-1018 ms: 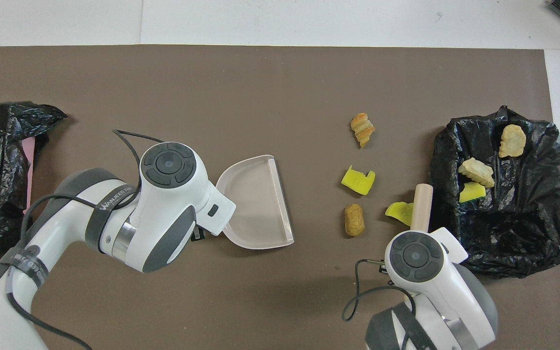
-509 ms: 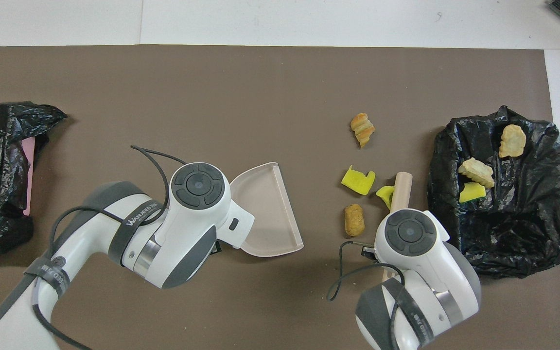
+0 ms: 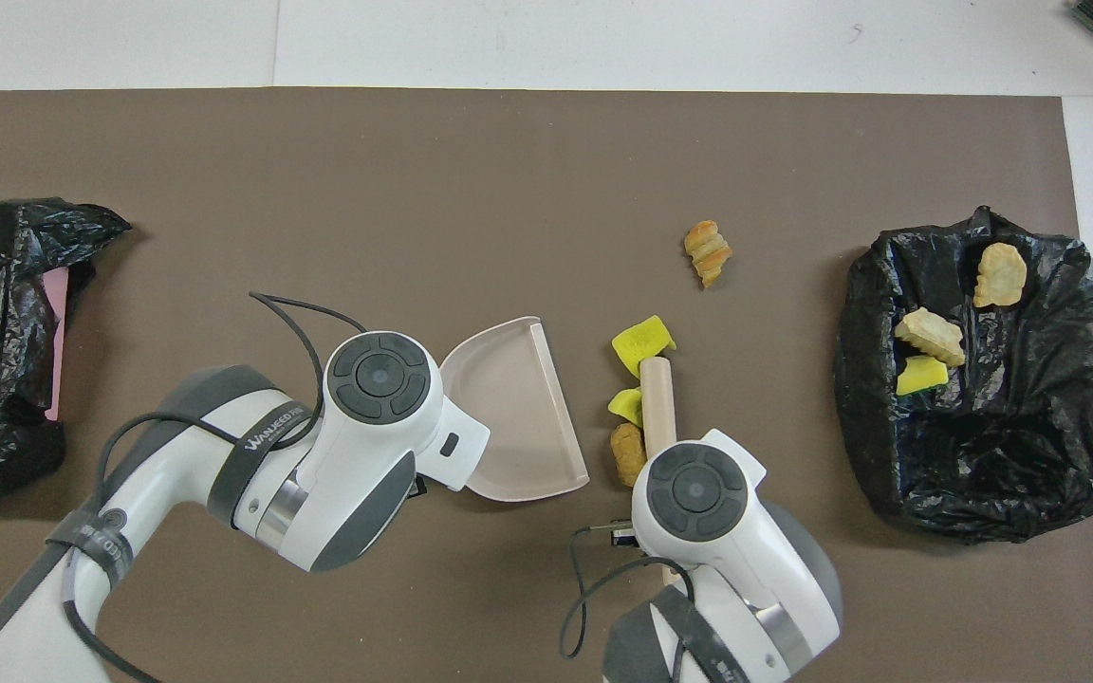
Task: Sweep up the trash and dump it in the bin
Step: 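Sweep the yellow sponge pieces into the dustpan with the right gripper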
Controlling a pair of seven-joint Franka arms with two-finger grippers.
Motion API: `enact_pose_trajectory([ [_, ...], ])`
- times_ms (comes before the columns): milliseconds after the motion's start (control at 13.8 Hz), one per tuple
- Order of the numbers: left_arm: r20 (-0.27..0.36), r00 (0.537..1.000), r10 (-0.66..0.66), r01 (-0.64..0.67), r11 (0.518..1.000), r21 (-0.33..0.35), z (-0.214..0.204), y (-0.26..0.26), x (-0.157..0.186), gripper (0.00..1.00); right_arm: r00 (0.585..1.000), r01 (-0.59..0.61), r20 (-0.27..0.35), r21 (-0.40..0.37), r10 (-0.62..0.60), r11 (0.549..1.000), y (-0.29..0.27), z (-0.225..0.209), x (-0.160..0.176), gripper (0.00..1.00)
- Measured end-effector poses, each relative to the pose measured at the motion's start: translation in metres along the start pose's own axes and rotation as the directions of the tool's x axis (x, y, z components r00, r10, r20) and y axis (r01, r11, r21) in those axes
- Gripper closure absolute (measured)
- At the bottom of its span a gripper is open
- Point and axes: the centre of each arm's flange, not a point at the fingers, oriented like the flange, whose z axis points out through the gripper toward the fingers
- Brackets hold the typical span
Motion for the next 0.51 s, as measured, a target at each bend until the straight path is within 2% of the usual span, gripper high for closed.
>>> enact_pose_trajectory([
  [218, -0.016, 0.999, 0.032, -0.031, 0.999, 0.017, 0.004, -0.003, -0.005, 0.68, 0.997, 0.079, -0.003, 0.022, -0.079, 0.997, -0.043, -0.007, -0.014, 0.74],
  [509, -0.026, 0.997, 0.069, -0.068, 0.997, 0.041, 0.004, -0.002, -0.009, 0.68, 0.989, 0.141, -0.041, 0.052, -0.139, 0.989, -0.08, -0.031, -0.014, 0.74],
])
